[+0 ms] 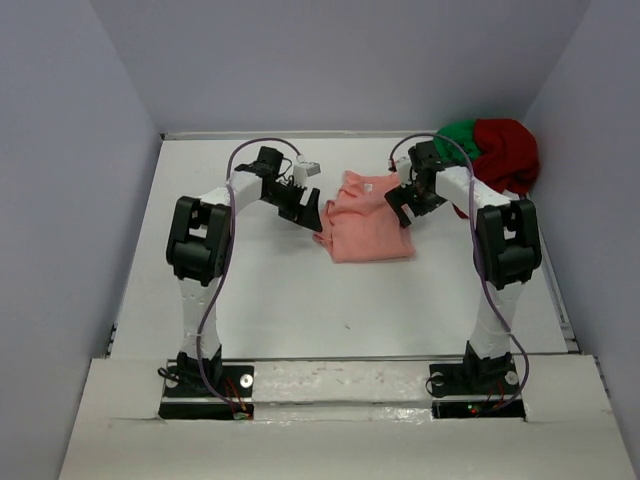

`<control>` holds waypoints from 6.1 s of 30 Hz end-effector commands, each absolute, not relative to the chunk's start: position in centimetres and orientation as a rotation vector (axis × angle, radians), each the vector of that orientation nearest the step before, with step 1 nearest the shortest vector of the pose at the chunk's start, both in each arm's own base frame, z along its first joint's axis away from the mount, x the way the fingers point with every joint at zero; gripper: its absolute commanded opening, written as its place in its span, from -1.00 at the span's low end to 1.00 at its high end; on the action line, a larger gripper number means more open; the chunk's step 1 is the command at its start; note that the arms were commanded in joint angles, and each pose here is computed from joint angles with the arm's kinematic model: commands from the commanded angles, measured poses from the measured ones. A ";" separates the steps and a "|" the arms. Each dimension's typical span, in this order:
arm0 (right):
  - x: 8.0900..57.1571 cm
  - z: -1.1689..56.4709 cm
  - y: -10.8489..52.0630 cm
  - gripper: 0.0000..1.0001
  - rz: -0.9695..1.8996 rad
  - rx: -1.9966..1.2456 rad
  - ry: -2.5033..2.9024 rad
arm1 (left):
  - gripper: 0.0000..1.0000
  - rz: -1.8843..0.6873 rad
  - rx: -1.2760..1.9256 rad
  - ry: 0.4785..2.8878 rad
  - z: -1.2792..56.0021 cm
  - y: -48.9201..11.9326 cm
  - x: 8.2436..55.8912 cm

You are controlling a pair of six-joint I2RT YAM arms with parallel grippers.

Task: Fold and stack the t-shirts
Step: Put the neatly folded tshirt into the corner of the board with the left arm

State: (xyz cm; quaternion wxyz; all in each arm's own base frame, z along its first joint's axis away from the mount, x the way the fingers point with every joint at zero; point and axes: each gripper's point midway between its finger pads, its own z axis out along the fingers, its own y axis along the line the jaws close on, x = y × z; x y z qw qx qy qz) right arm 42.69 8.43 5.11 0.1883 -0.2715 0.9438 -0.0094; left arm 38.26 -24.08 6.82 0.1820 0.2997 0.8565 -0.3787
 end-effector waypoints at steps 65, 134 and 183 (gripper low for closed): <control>46.0 8.9 10.4 0.99 0.129 -0.783 2.564 | -0.96 -1.333 0.924 2.450 1.3 -36.4 41.5; 42.7 14.1 10.4 0.99 0.158 -0.804 2.435 | -1.00 -0.081 0.568 2.658 8.4 -3.0 47.1; 39.7 14.3 9.1 0.99 0.112 -0.793 2.432 | -1.00 0.776 0.338 2.606 10.6 18.2 52.5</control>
